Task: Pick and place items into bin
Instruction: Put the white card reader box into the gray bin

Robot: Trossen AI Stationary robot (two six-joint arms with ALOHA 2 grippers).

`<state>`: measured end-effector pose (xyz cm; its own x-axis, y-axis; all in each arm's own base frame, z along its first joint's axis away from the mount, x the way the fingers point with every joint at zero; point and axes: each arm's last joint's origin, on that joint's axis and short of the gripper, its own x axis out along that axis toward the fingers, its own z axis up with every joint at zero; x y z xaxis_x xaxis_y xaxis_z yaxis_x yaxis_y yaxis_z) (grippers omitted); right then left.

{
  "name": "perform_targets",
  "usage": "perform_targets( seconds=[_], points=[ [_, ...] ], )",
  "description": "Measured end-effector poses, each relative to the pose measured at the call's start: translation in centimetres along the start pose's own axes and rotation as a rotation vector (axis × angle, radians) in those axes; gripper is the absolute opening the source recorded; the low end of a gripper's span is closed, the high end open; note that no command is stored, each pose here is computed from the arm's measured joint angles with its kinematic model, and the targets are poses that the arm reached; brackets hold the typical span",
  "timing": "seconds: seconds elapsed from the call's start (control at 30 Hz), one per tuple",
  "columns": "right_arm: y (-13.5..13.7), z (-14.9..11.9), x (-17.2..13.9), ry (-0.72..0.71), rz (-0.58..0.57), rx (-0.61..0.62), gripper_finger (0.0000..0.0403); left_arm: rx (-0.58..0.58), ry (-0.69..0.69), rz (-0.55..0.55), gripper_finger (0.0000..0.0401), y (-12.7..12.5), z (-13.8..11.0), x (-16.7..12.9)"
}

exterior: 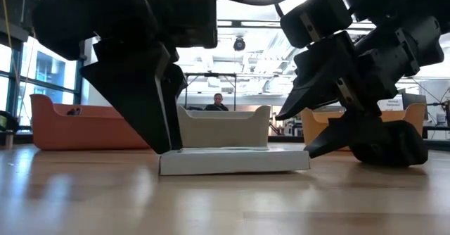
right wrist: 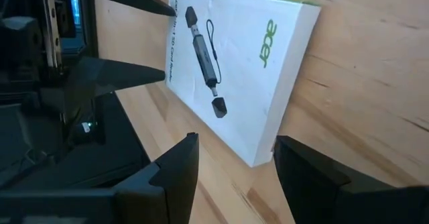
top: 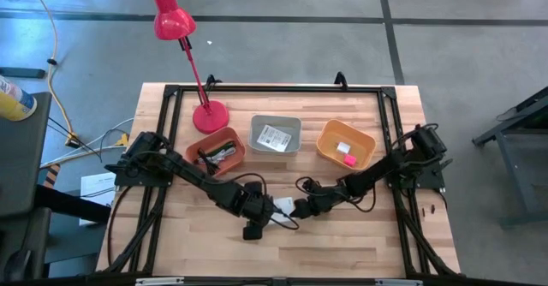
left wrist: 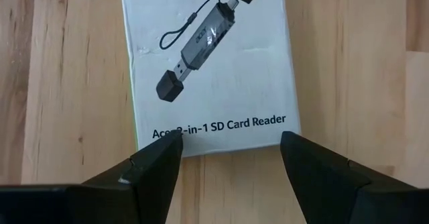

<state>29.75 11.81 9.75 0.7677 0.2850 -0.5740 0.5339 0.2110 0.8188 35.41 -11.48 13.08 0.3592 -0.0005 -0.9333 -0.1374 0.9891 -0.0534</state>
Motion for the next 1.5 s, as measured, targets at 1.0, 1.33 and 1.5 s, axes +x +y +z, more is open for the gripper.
perform_targets(
  seconds=[1.0,1.33,1.5],
  points=[
    [0.1,0.9,0.3,-0.050,-0.061,0.018,0.0184,0.026,-0.058,0.120,0.0248,-2.4,-2.4,0.1],
    [0.3,1.6,0.8,-0.061,-0.139,0.036,0.0184,0.019,-0.072,0.117,0.0248,-2.5,-2.6,0.2],
    [0.5,1.6,2.1,-0.046,-0.131,0.051,0.0184,0.019,-0.088,0.134,0.0248,-2.9,-2.9,0.2]
  ],
)
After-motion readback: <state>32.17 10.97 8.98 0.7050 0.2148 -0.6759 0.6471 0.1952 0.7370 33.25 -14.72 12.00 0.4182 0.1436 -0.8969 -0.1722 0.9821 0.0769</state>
